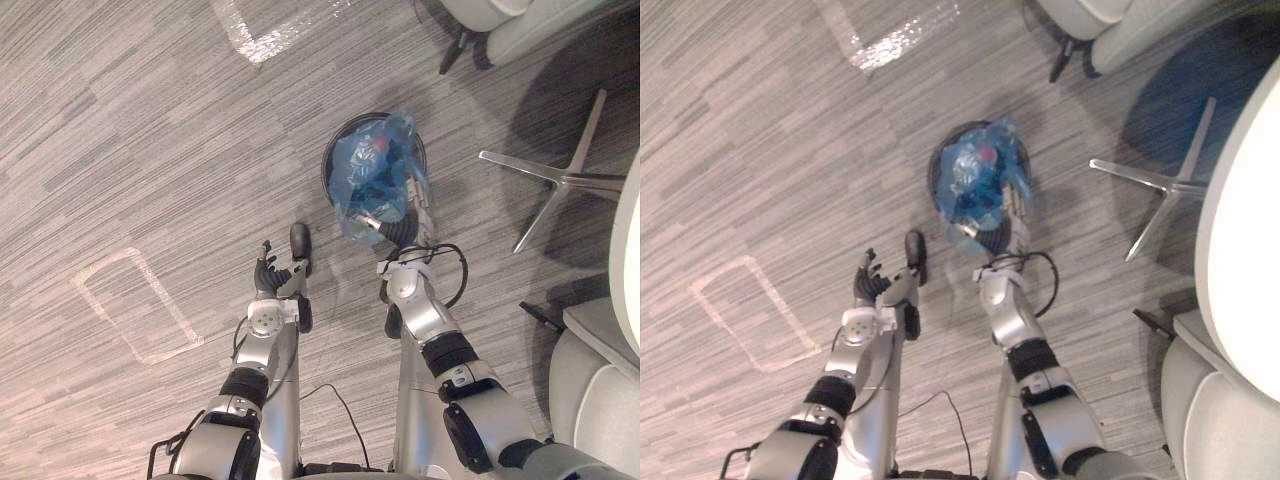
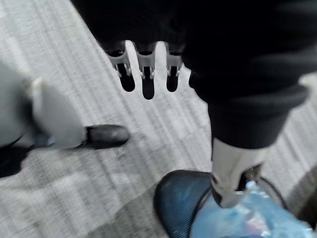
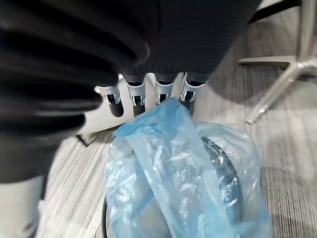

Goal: Gather rubbish on tea table into small bin, then transfer packed bag to large trash can.

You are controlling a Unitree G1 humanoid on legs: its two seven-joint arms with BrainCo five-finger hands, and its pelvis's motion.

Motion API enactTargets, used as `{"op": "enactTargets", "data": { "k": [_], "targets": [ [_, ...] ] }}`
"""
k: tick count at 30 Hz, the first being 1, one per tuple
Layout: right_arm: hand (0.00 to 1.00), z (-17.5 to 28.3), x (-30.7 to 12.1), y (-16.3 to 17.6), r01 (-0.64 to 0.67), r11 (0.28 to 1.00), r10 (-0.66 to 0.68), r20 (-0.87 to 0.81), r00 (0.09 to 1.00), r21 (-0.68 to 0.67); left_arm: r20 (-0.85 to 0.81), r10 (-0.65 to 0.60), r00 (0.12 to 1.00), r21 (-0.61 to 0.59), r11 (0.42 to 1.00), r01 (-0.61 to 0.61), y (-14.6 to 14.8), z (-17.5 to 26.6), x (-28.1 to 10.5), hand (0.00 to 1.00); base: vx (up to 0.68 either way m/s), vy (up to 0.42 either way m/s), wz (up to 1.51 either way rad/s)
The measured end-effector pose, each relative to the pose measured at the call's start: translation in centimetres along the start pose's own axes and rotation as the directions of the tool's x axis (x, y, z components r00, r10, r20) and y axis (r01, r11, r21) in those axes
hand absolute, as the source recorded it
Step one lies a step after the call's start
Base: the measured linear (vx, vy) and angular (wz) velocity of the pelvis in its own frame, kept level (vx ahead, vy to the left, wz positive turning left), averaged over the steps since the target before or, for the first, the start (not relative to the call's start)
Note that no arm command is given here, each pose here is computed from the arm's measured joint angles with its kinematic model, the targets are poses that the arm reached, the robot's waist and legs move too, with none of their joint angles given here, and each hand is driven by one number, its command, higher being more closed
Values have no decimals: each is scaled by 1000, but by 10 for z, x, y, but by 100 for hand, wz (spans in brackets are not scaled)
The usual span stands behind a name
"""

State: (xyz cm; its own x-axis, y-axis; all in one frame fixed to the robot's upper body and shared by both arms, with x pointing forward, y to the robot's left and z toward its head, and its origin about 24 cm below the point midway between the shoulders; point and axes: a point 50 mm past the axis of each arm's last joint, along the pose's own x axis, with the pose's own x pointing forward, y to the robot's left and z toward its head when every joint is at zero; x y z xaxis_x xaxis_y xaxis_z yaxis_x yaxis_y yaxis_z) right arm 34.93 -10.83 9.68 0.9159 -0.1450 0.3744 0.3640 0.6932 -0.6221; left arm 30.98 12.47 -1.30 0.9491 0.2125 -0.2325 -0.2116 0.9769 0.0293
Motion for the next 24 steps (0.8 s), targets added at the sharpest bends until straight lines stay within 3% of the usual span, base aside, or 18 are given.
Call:
{"op": "enactTargets", "data": {
  "k": [7, 13, 14, 19, 24],
  "targets": [
    [0, -12, -5, 26, -157, 970, 155, -26, 988, -187, -28, 22, 999, -4, 1000, -22, -1, -1, 4, 0, 3, -5, 2],
    [0, -19, -7, 40, -255, 934, 241, -86, 967, -251, 18, 12, 1000, -11, 1000, -12, -10, 19, 13, 0, 5, -4, 5],
    [100, -21, -8, 42, -277, 923, 260, -98, 961, -267, 36, 3, 999, -9, 1000, -3, -13, 26, 15, 0, -11, -18, 11],
    [100, -23, -6, 43, -319, 908, 298, -115, 948, -271, 191, 5, 982, -4, 1000, -4, -6, 59, 19, 0, -13, -21, 9],
    [100, -24, -8, 45, -353, 907, 331, -129, 935, -231, 361, -2, 933, -92, 995, 38, -1, 102, 14, 0, -22, -26, 8]
  ]
}}
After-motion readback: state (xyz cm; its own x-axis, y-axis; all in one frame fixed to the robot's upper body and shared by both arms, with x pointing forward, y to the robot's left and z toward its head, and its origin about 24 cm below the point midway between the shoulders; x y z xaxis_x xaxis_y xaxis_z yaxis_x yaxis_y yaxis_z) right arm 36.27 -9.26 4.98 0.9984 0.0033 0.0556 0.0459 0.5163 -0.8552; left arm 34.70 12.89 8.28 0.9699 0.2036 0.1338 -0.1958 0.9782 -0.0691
